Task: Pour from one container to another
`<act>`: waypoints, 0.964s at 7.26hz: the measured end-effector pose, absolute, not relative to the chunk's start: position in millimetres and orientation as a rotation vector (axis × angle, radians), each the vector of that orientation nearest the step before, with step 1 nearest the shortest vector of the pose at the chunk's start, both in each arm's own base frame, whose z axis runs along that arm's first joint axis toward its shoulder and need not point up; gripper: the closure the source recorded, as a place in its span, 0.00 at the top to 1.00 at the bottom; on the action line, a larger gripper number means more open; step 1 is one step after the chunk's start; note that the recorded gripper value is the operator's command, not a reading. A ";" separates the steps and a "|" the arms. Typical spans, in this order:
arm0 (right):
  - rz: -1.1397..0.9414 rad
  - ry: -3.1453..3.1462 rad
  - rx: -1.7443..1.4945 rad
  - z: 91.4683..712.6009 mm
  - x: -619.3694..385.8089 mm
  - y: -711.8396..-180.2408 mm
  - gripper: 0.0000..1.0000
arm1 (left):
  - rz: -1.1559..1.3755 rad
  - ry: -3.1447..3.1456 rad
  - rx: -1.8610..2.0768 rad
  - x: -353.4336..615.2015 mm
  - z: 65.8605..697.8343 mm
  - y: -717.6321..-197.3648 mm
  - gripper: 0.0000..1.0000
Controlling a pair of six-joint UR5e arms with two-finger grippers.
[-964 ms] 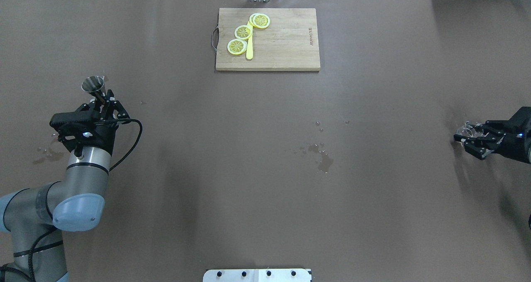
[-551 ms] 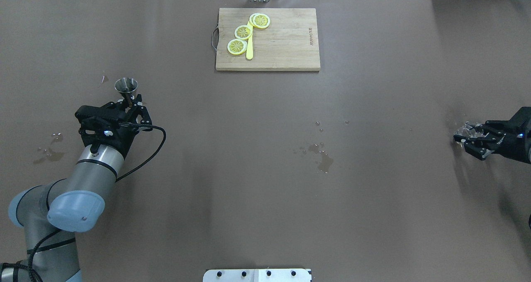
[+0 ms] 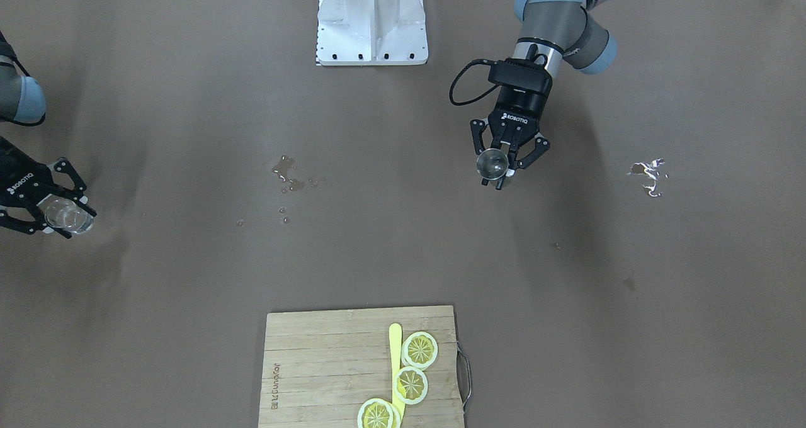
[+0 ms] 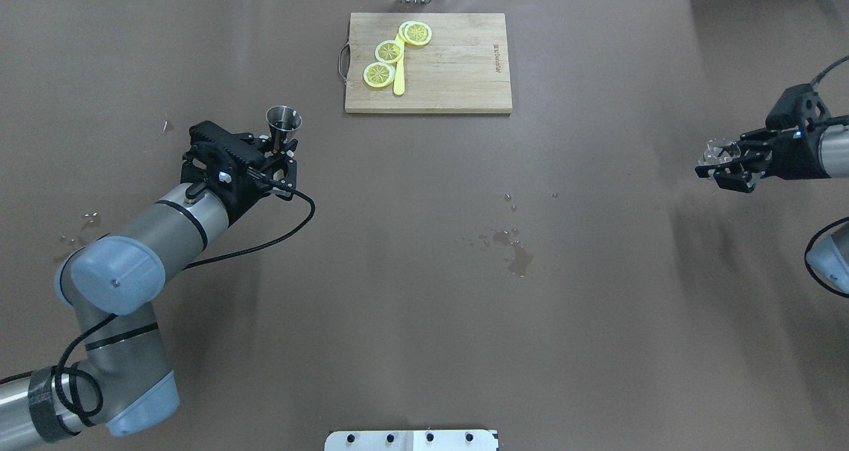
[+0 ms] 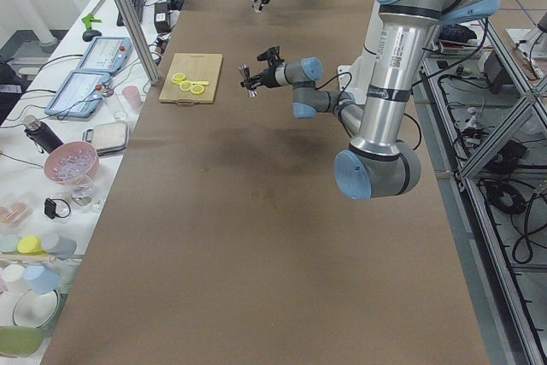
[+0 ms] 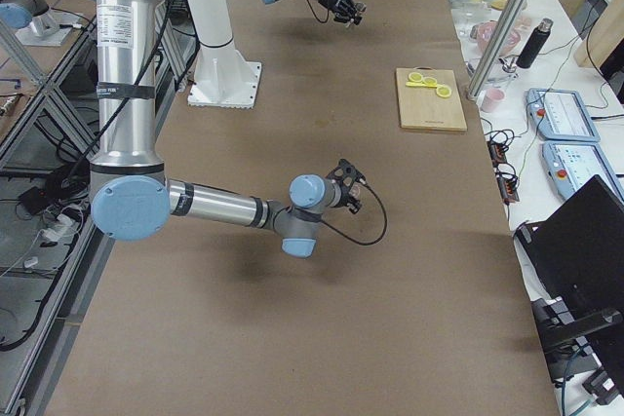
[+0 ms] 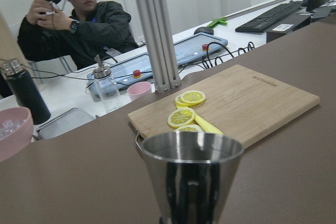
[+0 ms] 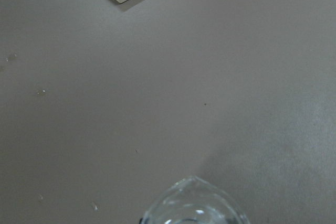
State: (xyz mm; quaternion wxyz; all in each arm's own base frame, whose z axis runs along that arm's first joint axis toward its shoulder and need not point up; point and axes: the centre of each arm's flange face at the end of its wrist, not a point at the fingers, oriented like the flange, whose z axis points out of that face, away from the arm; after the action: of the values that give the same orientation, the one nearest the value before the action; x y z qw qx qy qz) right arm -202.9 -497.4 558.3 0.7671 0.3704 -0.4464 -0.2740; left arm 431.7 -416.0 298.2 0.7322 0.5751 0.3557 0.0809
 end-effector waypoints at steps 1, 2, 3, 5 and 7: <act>-0.629 -0.948 0.758 524.1 -209.9 -505.6 0.00 | 0.271 0.801 1.295 437.5 288.2 -432.0 0.00; -0.652 -0.931 0.710 487.1 -222.5 -510.2 0.00 | 0.341 0.827 1.314 444.9 276.4 -446.6 0.00; -0.673 -0.926 0.684 458.6 -235.2 -513.3 0.00 | 0.396 0.846 1.327 450.3 264.2 -459.7 0.00; -0.717 -0.933 0.663 412.5 -266.7 -515.1 0.00 | 0.510 0.867 1.328 461.8 250.8 -483.0 0.00; -0.798 -0.911 0.704 380.1 -283.9 -520.7 0.00 | 0.659 0.887 1.346 482.7 241.4 -502.3 0.00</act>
State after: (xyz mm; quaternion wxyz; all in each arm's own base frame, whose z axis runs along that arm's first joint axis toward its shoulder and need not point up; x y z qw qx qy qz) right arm -283.9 -520.7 380.1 0.7646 0.3240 -0.4193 -0.3670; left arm 482.7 -502.3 241.4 0.6444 0.5909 0.3894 0.2896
